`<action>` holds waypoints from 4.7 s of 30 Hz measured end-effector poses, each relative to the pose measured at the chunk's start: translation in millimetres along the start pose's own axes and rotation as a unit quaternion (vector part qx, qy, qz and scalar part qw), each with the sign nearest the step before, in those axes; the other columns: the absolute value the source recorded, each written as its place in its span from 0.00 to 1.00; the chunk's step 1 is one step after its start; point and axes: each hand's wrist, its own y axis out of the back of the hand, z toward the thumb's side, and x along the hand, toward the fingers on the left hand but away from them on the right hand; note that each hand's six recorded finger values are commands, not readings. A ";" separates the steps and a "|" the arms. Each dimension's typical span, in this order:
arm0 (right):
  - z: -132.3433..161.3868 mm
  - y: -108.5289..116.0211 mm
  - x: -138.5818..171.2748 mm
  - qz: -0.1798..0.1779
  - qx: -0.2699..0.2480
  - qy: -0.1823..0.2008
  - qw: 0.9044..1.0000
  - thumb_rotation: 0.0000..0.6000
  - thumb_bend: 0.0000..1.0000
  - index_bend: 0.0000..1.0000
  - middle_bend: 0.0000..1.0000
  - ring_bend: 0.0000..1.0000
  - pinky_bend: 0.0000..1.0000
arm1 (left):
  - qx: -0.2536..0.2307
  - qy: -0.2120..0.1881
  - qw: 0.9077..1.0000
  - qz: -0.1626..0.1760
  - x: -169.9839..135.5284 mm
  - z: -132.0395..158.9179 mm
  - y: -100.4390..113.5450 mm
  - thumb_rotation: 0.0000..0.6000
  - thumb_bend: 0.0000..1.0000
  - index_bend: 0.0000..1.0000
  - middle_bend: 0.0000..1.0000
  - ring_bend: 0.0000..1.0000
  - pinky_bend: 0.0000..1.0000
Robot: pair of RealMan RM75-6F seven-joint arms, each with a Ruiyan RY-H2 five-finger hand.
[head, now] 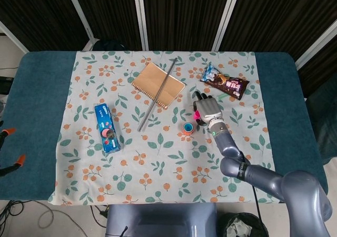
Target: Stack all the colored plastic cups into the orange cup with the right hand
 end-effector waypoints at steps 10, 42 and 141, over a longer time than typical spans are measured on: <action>-1.8 0.6 -2.1 -0.009 0.010 -0.005 1.000 1.00 0.41 0.49 0.00 0.12 0.22 | -0.001 0.000 1.000 -0.002 -0.3 0.3 -0.2 1.00 0.24 0.22 0.01 0.00 0.00; 45.6 51.7 57.8 -0.017 0.000 0.093 0.995 1.00 0.42 0.52 0.00 0.12 0.22 | -0.004 -0.001 1.000 -0.003 -1.7 1.8 -0.1 1.00 0.24 0.23 0.01 0.00 0.00; -143.8 -31.0 323.8 -0.200 0.034 -0.069 0.977 1.00 0.31 0.00 0.00 0.02 0.14 | -0.009 -0.012 1.000 0.012 -1.1 4.9 4.2 1.00 0.24 0.23 0.01 0.00 0.00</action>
